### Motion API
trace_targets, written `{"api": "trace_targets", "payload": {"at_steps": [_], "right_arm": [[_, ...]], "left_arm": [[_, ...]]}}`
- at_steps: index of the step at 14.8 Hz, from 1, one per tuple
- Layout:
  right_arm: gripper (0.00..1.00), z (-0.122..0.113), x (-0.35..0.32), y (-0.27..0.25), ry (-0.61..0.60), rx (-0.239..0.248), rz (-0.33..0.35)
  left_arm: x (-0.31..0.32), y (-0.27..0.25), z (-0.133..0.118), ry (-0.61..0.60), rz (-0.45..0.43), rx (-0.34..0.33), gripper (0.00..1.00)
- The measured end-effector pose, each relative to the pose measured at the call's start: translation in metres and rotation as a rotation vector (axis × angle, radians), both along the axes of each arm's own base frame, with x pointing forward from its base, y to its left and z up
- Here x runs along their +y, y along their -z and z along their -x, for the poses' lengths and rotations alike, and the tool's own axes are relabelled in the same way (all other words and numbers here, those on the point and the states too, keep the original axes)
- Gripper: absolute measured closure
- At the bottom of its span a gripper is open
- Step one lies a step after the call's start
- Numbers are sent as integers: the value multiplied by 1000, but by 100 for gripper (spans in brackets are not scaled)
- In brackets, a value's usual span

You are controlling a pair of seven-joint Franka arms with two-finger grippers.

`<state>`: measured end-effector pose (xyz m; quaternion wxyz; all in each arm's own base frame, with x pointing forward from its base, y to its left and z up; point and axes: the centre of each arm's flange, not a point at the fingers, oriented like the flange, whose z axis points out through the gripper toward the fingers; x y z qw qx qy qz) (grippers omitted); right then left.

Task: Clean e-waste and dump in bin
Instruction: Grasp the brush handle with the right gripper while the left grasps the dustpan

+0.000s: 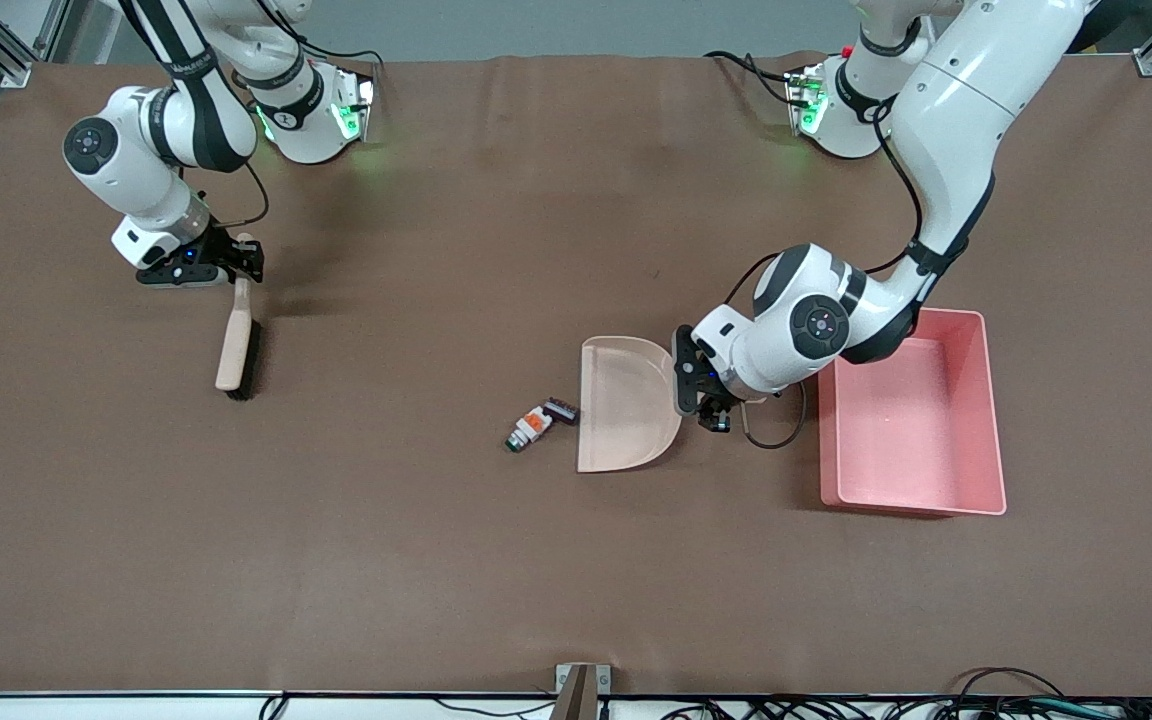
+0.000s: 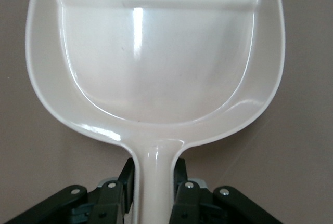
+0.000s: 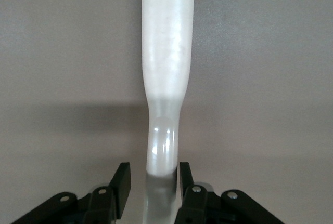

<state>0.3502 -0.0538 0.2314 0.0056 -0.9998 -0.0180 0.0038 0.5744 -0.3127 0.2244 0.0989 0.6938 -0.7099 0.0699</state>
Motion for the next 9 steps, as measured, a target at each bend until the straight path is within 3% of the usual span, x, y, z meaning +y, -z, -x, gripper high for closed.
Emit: {"api": "trace_targets", "payload": {"at_steps": [5,9], "right_arm": [[60,-1,0,9,0,-1,3],[74,-2,-1,10,2,1,2]], "left_arm": [[0,-1,-1,6,-4,-6,67],[2,-2,-3,5,-6,-11,67]]}}
